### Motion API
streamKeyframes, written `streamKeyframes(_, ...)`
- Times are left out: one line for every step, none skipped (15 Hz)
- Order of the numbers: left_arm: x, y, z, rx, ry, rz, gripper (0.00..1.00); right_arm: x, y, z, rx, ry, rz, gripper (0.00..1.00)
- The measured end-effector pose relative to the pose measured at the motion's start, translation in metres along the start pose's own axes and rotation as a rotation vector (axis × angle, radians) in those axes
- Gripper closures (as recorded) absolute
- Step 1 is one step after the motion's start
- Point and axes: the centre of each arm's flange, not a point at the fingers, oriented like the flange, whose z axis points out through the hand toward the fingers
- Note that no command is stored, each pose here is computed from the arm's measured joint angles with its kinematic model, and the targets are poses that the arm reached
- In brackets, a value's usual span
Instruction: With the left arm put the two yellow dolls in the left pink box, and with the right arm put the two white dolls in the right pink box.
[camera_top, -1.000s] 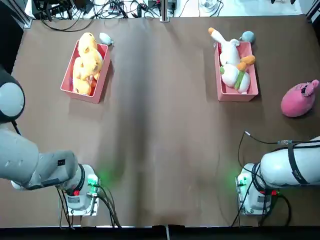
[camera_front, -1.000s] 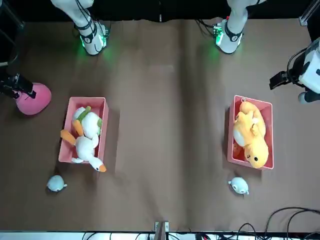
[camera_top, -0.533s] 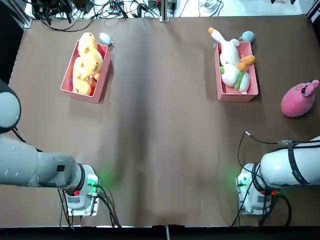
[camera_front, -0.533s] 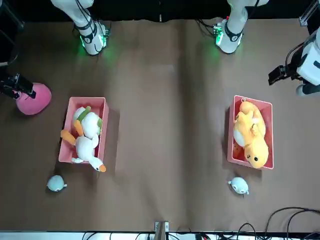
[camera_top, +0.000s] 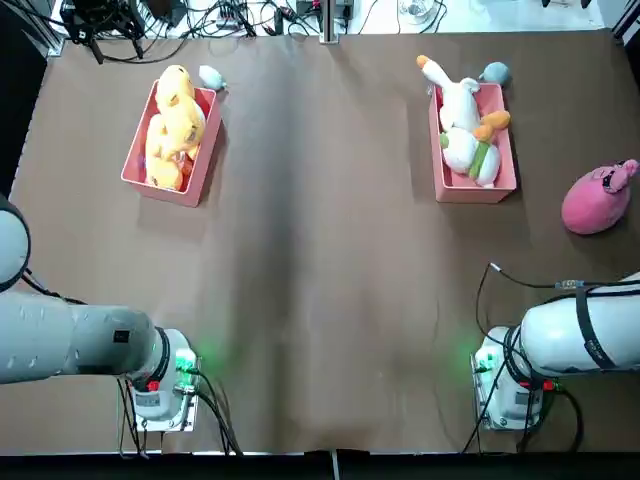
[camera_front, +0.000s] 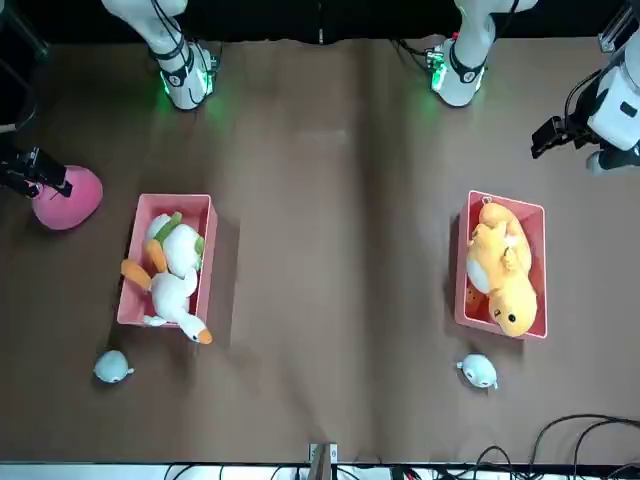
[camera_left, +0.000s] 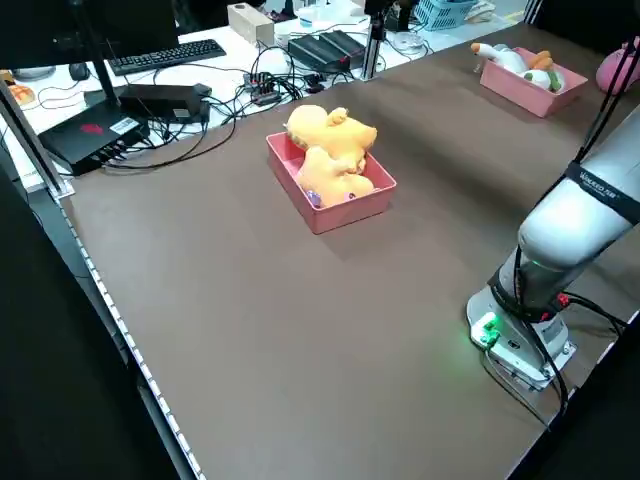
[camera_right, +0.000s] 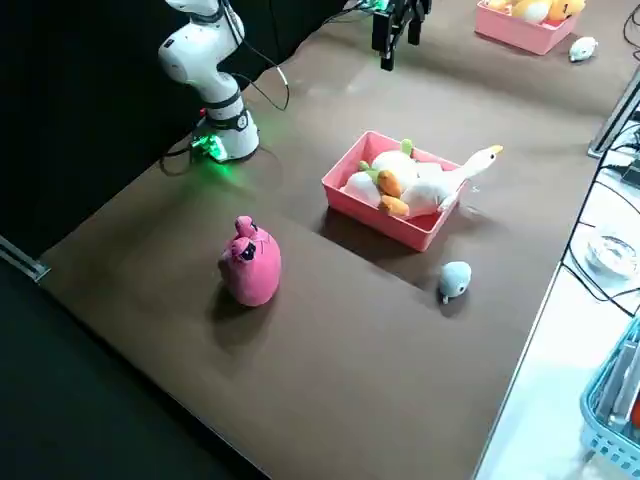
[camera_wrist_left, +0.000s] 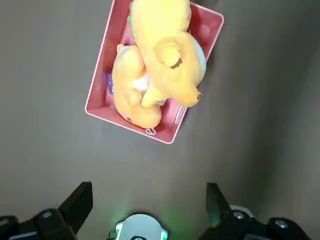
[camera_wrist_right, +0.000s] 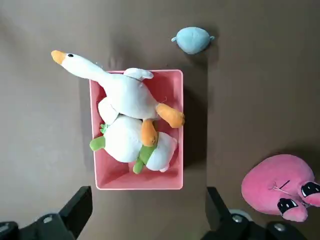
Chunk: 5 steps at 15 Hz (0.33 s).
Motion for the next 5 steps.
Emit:
streamKeyframes(0.0003, -0.0002, 0.0002, 0.000, 0.001, -0.001, 0.00, 0.0000, 0.0000, 0.0000, 0.000, 0.000, 0.000, 0.01)
streamKeyframes(0.0006, -0.0008, 0.0003, -0.001, 0.003, -0.002, 0.00, 0.0000, 0.0000, 0.0000, 0.000, 0.000, 0.000, 0.01)
streamKeyframes(0.0009, -0.0012, 0.0005, -0.001, 0.003, -0.003, 0.00, 0.0000, 0.0000, 0.0000, 0.000, 0.000, 0.000, 0.01)
streamKeyframes(0.0010, -0.0016, 0.0008, -0.001, 0.003, -0.003, 0.00, 0.0000, 0.0000, 0.0000, 0.000, 0.000, 0.000, 0.01)
streamKeyframes(0.0011, -0.0017, 0.0008, -0.001, 0.003, -0.003, 0.00, 0.0000, 0.0000, 0.0000, 0.000, 0.000, 0.000, 0.01)
